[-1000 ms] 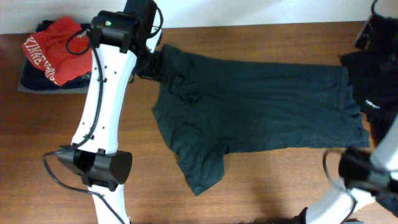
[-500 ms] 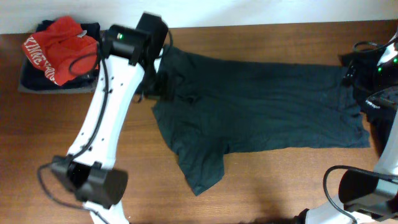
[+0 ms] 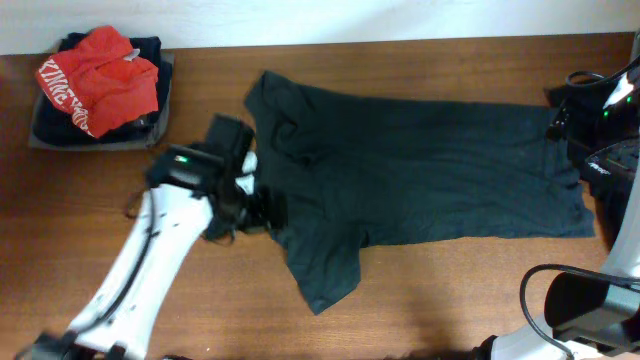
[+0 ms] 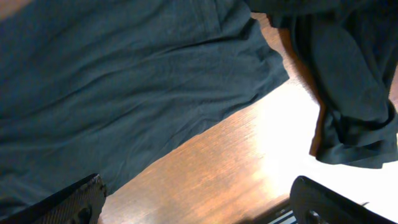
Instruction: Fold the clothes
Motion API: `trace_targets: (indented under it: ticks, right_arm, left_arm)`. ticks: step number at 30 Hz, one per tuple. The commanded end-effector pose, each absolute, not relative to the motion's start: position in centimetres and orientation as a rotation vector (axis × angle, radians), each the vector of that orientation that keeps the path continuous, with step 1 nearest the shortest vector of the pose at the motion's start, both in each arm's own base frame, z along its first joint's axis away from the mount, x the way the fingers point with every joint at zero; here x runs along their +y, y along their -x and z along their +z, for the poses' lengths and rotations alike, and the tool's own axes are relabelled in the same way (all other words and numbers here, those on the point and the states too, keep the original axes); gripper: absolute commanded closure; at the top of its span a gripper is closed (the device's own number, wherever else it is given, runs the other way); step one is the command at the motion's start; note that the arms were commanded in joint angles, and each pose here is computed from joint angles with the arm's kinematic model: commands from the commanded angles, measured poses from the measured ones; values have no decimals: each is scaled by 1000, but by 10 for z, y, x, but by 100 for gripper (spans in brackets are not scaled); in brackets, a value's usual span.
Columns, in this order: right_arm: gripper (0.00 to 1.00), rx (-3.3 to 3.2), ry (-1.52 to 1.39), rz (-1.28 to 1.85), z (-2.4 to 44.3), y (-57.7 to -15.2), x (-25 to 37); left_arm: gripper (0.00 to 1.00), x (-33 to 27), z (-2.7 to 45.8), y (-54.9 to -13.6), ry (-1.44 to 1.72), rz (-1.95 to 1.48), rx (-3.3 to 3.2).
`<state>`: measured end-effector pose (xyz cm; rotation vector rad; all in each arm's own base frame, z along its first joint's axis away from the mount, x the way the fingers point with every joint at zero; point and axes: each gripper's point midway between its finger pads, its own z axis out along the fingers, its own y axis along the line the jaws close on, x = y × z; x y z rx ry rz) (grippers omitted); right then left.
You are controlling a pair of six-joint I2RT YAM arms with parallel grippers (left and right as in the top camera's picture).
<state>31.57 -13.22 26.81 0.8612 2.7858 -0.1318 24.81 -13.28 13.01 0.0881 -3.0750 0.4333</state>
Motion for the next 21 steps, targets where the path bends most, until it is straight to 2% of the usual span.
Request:
trace_targets:
  ticks: [1, 12, 21]
  right_arm:
    - [1, 2751, -872, -176, 277, -310, -135]
    - [1, 2713, -863, -176, 280, -319, -138]
    - [1, 2703, -856, -181, 281, -321, -139]
  left_arm:
    - [1, -157, 112, -228, -128, 647, -2909]
    - [4, -145, 66, -239, -470, 384, -2859]
    - [5, -175, 31, -245, -416, 362, -2852]
